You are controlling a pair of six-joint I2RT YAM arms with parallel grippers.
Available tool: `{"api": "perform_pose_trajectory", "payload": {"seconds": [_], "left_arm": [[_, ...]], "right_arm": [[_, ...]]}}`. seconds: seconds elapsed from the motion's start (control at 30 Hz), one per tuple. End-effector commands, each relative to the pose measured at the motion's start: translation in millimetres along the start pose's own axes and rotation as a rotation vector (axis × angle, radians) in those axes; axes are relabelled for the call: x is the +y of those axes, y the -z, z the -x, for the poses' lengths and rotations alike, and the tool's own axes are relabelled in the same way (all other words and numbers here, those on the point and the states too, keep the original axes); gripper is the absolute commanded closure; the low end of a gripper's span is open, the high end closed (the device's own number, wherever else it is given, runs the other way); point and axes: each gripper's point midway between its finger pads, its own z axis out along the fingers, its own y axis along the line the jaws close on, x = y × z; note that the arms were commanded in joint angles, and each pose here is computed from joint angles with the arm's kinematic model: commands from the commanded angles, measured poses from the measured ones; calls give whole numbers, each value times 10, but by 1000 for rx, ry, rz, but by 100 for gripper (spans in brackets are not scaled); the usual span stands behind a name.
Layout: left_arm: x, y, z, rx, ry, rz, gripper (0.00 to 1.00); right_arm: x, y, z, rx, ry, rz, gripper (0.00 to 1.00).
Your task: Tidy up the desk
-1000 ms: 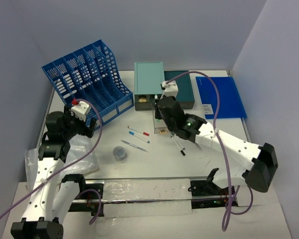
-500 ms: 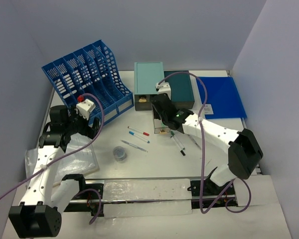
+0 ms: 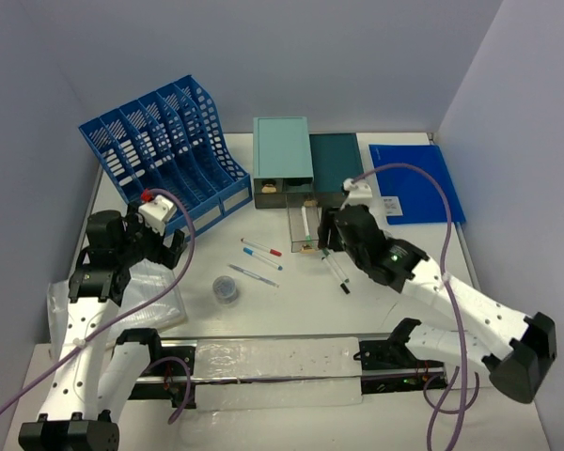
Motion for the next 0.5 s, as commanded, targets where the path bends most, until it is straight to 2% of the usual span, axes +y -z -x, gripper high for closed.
{"api": "perform_pose_trajectory", "payload": {"seconds": [0.0,0.2,0.27,0.47], "left_arm": [[7,12,2,-9,5,13,1],[-20,33,-19,2,28,7,1],[-22,40,-61,7,28,15,1],[-16,62,-130,8,16,38,1]], "right_arm": [[-178,15,-771,159,-110,-2,34],[-259,-123,-1104,202,-151,-13,35],[-286,-221,-1244,262,-122,-52,40],[-372,-391,-1341,286,-109,-117,44]]}}
